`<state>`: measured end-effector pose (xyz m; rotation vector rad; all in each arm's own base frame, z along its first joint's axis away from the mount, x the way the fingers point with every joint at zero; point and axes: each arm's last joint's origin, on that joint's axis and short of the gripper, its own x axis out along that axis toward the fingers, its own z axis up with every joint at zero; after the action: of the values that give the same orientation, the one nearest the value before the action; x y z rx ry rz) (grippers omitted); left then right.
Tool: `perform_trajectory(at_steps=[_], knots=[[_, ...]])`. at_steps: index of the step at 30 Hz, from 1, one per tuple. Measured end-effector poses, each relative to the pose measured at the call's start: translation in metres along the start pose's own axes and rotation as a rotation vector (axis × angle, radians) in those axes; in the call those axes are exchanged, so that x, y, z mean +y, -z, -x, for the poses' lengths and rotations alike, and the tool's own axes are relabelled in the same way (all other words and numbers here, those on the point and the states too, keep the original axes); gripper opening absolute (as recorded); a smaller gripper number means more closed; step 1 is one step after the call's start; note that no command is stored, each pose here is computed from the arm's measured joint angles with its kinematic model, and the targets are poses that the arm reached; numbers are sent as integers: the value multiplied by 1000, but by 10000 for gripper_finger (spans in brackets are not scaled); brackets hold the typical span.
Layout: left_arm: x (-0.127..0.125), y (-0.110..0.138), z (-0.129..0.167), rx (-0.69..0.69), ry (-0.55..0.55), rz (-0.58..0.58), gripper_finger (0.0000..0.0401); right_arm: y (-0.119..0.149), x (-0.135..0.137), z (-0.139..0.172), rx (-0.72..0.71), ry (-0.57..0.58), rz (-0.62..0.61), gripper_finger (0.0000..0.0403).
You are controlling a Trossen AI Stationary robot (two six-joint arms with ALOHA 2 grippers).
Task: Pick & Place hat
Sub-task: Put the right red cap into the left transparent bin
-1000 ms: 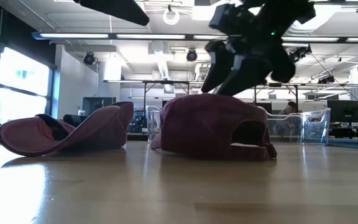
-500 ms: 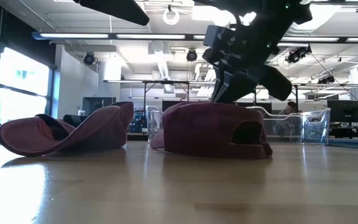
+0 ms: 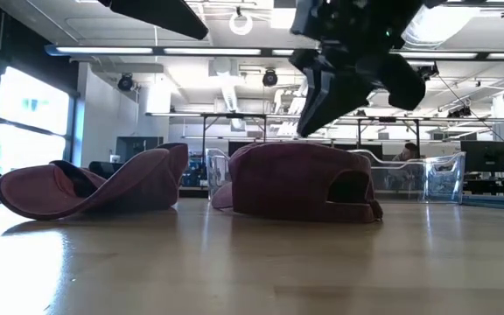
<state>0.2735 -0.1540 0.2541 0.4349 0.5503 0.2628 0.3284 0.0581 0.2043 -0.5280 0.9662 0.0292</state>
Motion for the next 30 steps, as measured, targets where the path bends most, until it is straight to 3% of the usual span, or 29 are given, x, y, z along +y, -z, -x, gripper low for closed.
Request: perform_trajectory(at_steps=[8,13,19,26,30], knots=[[17,8,-16,92,-33,75,35,22,-30,-18,11,-86,-138,171],[19,13,-31,139,-16,91,35,30,-35,-36,-16,-89,-84,200],[13,17,-35,163,1,68,35,33,-28,-62,-34,-51,6,150],[14,18,-35,171,1,61,35,43,-17,-87,70,-2,11,17],[14,20,-35,186,-7,46,35,36,-8,-75,88,77,14,13]])
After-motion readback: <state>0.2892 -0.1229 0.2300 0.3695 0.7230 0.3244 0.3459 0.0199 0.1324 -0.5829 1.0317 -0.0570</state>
